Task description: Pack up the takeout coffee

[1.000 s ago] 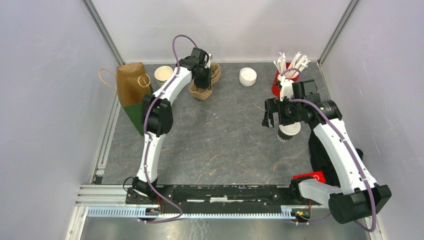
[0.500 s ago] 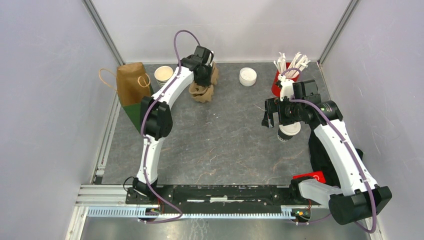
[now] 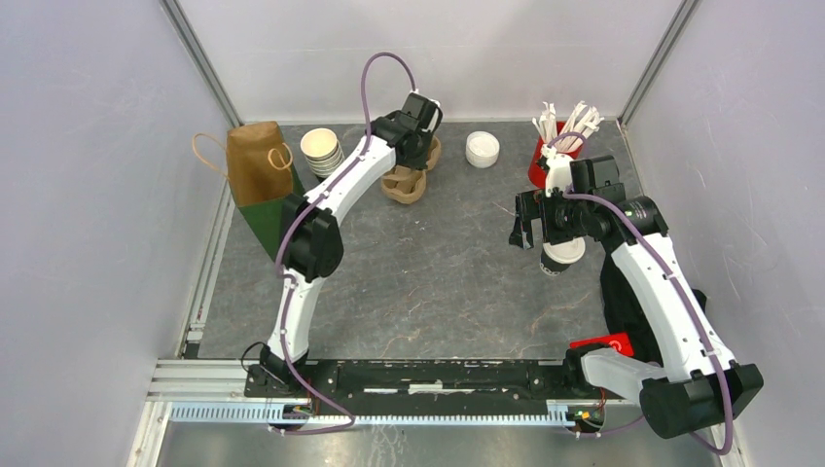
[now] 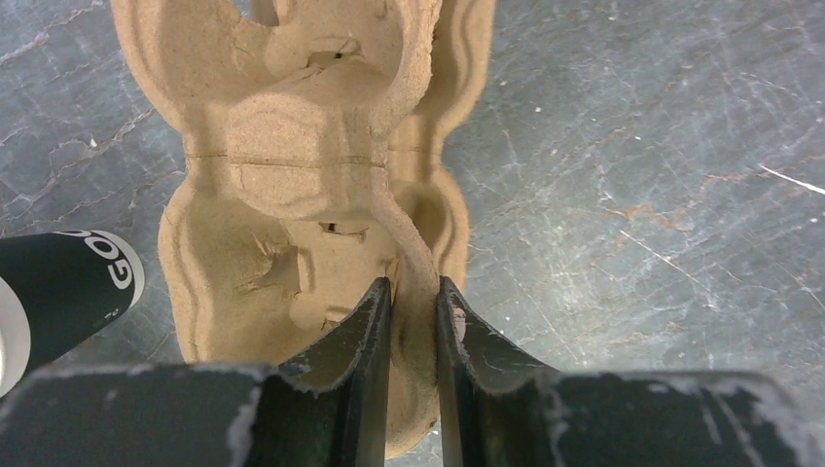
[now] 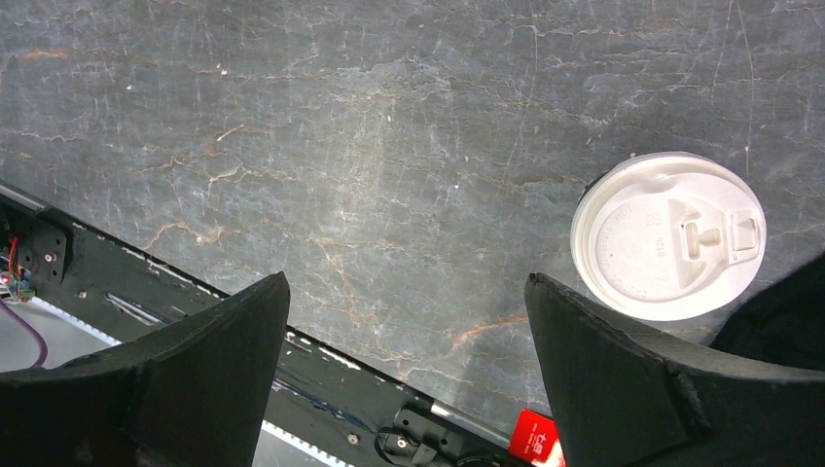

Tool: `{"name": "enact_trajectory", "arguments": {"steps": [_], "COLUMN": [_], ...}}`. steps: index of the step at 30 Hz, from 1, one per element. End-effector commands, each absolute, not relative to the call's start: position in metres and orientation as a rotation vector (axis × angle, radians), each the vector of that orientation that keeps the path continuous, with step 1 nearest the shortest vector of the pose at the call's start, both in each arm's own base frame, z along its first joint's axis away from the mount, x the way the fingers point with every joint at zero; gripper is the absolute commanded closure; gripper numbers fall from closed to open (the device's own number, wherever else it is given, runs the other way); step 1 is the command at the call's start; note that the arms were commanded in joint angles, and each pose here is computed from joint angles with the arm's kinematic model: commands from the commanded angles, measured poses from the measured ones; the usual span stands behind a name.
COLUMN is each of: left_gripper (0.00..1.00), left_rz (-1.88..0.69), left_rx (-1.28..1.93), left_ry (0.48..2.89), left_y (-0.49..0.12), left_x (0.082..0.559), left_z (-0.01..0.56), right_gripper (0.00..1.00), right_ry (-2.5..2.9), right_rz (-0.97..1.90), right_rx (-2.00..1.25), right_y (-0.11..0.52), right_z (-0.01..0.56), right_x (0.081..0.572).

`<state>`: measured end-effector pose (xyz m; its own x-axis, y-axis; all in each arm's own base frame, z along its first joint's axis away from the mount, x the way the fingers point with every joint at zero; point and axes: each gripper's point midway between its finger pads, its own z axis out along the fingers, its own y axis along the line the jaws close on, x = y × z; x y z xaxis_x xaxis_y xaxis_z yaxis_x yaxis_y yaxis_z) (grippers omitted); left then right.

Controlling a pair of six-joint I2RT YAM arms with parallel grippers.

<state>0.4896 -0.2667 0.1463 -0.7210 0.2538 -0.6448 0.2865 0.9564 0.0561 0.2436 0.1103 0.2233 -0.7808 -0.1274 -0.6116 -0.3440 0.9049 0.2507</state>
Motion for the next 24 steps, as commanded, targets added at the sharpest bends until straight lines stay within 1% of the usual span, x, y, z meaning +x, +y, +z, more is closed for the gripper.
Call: {"name": "enact_trajectory", "arguments": {"steps": [1, 6, 10, 16, 19, 22, 24], "left_gripper": [0.74, 0.74, 0.75, 0.75, 0.77, 0.78, 0.78], "left_rz": [-0.109, -0.259, -0.324, -0.401, -0.435, -0.445, -0.457], "left_rx": [0.345, 0.345, 0.448, 0.639, 0.720, 0.741, 0.742], "left_ry": [2.259, 2.281, 2.283, 2.293, 2.291, 2.295, 2.282], "left_y": [-0.267, -0.277, -0.283, -0.280, -0.274, -0.263, -0.255], "left_x": [0.478, 0.425, 0.362, 0.262, 0.219, 0.191, 0.176], "left_z": [0.227, 0.247, 0.256, 0.250, 0.250, 0.244, 0.244], "right_gripper": [0.02, 0.02, 0.02, 0.02, 0.02, 0.02, 0.03], "right_ry": [2.386, 2.368, 2.356, 2.299, 2.221, 2.095, 2.040], "right_rz": [0.482, 0.422, 0.481, 0.730, 0.880, 1.094, 1.242], "right_rx": [-0.348, -0.342, -0.352, -0.381, -0.354, -0.281, -0.221], "right_y": [0.113, 0.105, 0.113, 0.144, 0.162, 0.184, 0.196], "right_z": [0.238, 0.240, 0.236, 0.236, 0.265, 0.298, 0.310], "right_x": [0.248, 0.248, 0.246, 0.234, 0.234, 0.233, 0.231]}}
